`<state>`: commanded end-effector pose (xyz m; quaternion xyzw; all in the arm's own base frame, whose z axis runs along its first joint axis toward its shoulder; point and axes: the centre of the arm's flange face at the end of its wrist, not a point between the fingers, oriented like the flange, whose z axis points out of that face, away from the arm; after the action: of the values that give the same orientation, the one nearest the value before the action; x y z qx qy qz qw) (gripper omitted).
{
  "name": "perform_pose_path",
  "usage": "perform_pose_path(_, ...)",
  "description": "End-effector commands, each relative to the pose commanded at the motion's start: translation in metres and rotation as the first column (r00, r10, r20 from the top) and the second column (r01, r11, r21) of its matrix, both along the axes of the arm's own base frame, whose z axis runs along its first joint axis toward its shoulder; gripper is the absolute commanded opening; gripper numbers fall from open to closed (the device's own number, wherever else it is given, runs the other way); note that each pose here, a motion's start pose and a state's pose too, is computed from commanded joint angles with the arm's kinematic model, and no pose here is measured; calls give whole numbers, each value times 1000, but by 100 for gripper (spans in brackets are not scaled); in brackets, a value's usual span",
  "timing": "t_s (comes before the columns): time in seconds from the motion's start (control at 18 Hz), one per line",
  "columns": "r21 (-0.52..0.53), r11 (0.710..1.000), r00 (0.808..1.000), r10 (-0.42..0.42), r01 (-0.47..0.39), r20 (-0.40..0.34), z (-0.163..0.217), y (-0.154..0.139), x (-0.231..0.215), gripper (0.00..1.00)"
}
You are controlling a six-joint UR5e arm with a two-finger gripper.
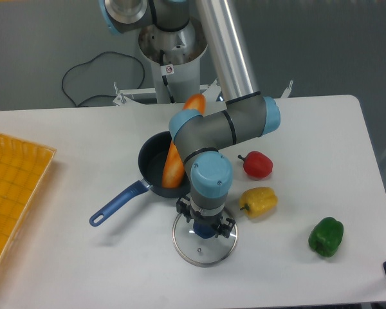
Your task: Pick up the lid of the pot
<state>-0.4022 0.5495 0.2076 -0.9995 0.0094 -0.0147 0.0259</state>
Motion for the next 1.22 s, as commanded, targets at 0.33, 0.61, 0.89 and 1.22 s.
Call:
perform_pose_path(0.33,2,1000,1000,-8,8,-3,2,0,0,51)
perform_pose_path(0.61,6,1000,1000,-24,24,-9,7,-1,0,43)
perform_pose_path(0.89,18,999,999,-26,26,-27,27,-6,-2,43)
perform_pose_path(1.22,33,999,998,-31,33,-48,46,-9,-2,43)
